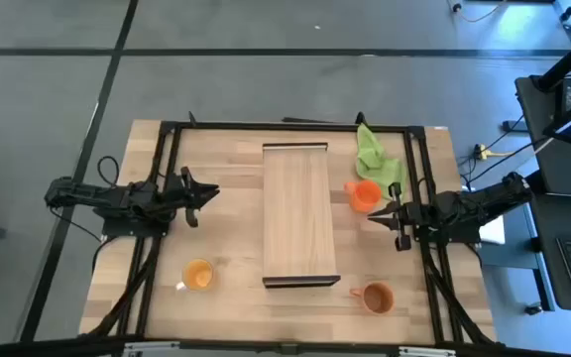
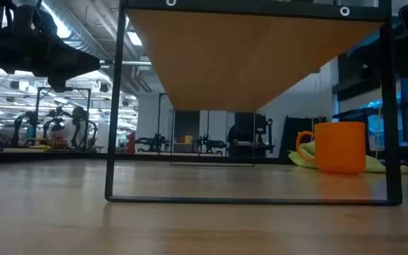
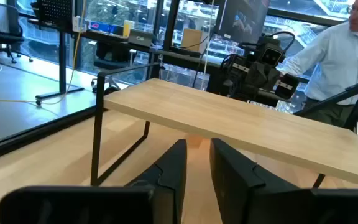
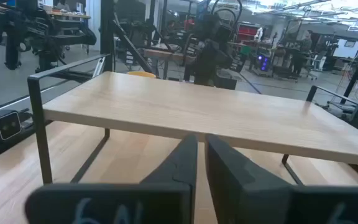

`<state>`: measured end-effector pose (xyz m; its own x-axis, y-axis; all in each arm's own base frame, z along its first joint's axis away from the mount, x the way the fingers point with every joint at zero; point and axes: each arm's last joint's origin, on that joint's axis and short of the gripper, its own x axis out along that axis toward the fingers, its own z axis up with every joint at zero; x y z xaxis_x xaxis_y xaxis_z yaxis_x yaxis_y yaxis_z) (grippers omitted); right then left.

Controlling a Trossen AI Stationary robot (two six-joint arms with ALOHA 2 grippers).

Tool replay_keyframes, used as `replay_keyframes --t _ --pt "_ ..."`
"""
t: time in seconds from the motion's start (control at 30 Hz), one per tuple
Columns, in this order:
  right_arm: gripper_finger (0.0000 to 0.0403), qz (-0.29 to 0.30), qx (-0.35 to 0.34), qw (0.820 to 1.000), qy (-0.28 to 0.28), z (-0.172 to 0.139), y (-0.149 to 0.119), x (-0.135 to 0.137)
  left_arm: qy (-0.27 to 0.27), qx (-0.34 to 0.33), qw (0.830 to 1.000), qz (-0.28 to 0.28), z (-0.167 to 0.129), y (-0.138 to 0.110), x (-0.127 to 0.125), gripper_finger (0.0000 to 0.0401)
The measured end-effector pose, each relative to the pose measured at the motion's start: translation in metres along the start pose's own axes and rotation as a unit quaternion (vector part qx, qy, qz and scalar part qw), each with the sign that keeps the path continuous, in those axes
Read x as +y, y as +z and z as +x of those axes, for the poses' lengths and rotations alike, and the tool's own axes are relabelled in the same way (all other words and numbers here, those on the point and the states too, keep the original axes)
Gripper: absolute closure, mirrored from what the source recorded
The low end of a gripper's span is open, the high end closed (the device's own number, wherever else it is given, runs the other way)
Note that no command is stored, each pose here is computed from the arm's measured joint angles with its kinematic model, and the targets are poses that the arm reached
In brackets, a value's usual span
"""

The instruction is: Stack small to large cups/mugs on shelf

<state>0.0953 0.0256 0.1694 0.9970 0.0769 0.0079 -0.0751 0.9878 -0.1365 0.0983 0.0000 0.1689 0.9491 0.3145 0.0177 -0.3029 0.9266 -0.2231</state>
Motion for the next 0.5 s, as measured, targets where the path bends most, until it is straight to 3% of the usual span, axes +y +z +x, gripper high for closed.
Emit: replay_keyframes --t 0.5 --pt "0.0368 0.000 0.000 1.000 0.000 0.0000 0.0000 0.0000 0.000 0.000 1.000 0.000 0.0000 -0.0001 0.0000 0.0338"
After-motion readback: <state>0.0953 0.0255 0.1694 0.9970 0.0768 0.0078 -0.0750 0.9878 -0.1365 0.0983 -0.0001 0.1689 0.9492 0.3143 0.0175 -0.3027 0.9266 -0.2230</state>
